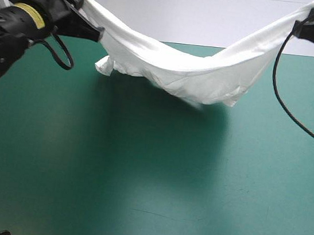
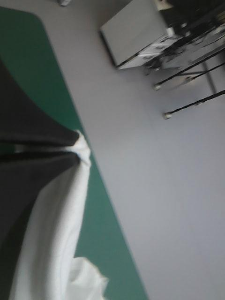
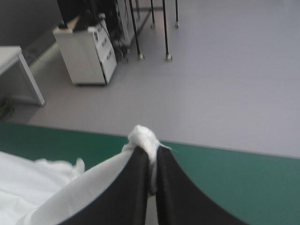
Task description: Fold the cloth
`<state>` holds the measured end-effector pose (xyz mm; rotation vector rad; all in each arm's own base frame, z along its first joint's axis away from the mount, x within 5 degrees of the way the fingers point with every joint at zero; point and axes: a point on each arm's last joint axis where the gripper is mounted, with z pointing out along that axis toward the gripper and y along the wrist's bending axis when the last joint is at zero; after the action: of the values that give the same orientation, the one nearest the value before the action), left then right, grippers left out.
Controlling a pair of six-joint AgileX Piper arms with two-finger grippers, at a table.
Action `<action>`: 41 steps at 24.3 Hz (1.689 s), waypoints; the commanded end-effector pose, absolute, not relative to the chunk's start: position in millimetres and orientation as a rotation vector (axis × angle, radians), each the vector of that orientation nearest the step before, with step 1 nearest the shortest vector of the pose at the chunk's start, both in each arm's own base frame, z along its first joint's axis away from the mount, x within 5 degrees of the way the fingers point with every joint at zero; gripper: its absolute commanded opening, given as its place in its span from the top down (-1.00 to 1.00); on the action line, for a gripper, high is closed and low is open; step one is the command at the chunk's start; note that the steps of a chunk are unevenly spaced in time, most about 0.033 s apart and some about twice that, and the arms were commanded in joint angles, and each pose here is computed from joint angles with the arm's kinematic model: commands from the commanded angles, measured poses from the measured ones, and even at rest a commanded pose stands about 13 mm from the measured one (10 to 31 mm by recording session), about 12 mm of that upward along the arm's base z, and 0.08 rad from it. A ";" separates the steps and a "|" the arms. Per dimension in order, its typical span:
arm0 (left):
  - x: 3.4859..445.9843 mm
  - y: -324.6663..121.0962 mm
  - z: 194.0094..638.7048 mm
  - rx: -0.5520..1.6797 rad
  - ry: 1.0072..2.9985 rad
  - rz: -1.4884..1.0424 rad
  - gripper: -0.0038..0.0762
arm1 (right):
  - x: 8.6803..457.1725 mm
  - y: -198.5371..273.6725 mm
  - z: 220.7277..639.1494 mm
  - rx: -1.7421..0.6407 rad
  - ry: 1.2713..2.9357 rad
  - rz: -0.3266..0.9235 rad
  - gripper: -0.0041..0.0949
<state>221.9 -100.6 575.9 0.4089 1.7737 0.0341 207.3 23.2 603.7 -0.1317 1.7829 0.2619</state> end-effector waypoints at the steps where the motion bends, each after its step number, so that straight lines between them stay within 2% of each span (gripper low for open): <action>1: 184.7 -78.4 629.2 0.344 1.473 0.030 0.93 | 171.1 25.9 648.0 -0.169 1.518 0.279 0.95; 9: 135.2 -63.8 683.0 0.326 1.093 -0.104 0.93 | 124.2 31.3 687.3 -0.243 1.209 0.302 0.95; 15: 83.8 -50.5 717.3 0.331 0.745 -0.224 0.93 | 62.3 31.6 721.4 -0.258 0.787 0.331 0.94; 17: 74.2 -47.0 722.6 0.321 0.674 -0.238 0.93 | 53.7 31.6 724.4 -0.257 0.738 0.347 0.94; 19: 79.0 -49.3 720.9 0.330 0.697 -0.223 0.93 | 56.0 31.9 723.4 -0.255 0.755 0.357 0.94; 21: 99.9 -58.3 714.4 0.347 0.776 -0.169 0.93 | 84.0 30.6 716.4 -0.222 0.870 0.364 0.94; 24: 166.8 -82.0 696.0 0.295 0.923 -0.001 0.93 | 161.6 24.5 691.7 -0.160 1.123 0.280 0.94; 25: 190.3 -90.9 687.9 0.278 0.959 0.050 0.93 | 184.7 22.3 685.3 -0.144 1.153 0.249 0.94; 28: 231.3 -98.0 675.0 0.236 0.976 0.105 0.93 | 224.6 20.1 677.0 -0.119 1.137 0.239 0.94; 32: 267.2 -94.0 669.8 0.186 0.856 0.021 0.93 | 257.7 15.6 675.4 -0.074 1.009 0.221 0.94; 36: 275.7 -76.2 675.5 0.148 0.667 -0.059 0.93 | 266.7 13.8 679.3 -0.070 0.873 0.202 0.94; 41: 287.5 -75.8 669.3 0.140 0.701 -0.065 0.93 | 279.3 15.2 672.0 -0.085 0.915 0.200 0.94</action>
<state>314.8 -81.0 650.5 0.1512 0.8157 -0.0262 303.9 17.6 654.3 -0.0965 1.0348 0.2106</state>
